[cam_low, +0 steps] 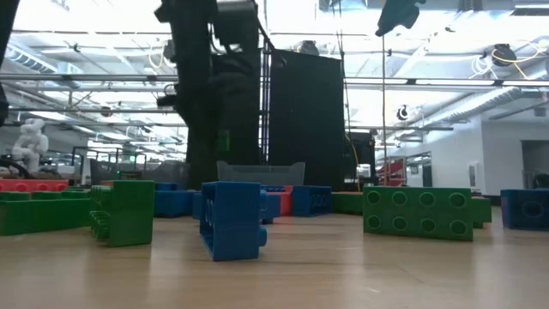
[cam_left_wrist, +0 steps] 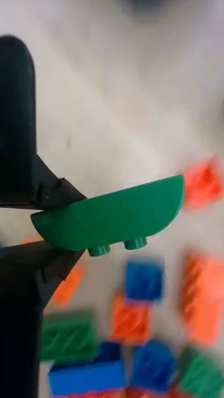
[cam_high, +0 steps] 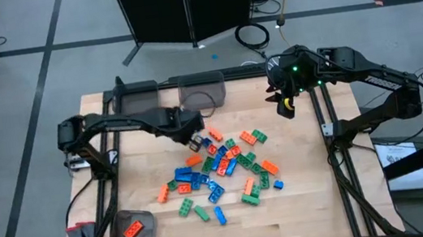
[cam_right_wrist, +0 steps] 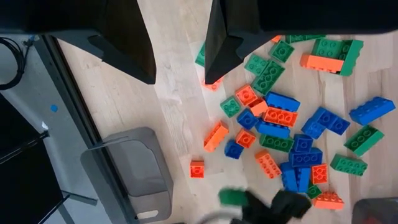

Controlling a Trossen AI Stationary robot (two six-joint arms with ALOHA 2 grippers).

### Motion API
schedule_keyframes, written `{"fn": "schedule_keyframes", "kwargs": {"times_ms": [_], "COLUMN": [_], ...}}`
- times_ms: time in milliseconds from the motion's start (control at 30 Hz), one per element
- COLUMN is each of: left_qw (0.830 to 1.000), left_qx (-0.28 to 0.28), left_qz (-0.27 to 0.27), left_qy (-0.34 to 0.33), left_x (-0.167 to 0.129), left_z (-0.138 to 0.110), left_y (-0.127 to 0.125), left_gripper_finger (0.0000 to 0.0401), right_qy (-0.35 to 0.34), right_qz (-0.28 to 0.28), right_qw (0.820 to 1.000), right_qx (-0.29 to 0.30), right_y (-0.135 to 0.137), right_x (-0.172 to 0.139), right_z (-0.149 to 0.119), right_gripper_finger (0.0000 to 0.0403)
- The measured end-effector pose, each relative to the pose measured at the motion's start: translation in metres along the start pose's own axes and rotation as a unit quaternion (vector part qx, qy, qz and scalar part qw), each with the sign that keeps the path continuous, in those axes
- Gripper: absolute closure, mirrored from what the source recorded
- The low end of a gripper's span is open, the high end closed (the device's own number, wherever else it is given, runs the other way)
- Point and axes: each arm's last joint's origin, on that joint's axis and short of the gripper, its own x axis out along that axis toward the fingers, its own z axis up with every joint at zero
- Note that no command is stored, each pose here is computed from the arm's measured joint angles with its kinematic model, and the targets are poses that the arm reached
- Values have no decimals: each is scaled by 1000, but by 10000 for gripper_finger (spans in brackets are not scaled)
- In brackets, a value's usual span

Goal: Sort blocks
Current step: Put the green gamepiece into the top left black bin, then put the blue gamepiece into the top right black bin

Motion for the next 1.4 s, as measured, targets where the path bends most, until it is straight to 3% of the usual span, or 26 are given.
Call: {"fn": "schedule_keyframes", "kwargs": {"times_ms": [167,333,500,733,1000,1267,1400], "left_qw": [992,977,968,961,967,967,972], "left_qx": [-64,-101,-157,-243,-220,-216,-214], "left_qz": [100,184,193,130,126,132,94], "left_qy": [-32,-22,-27,-32,-31,-31,-28], "left_x": [-19,-23,-23,-12,-5,-5,-4], "left_z": [10,30,52,63,61,61,61], "left_y": [38,100,163,225,240,240,237], "left_gripper_finger": [358,358,358,358,355,226,203], "right_qy": [-5,-7,-14,-15,-15,-15,-15], "right_qz": [0,0,0,1,1,0,0], "right_qw": [1000,1000,999,999,999,999,999], "right_qx": [9,19,30,47,47,43,41], "right_y": [0,0,0,0,0,0,0], "right_x": [0,0,0,0,0,0,0], "right_z": [1,1,3,3,3,3,3], "right_gripper_finger": [268,268,268,268,268,268,268]}}
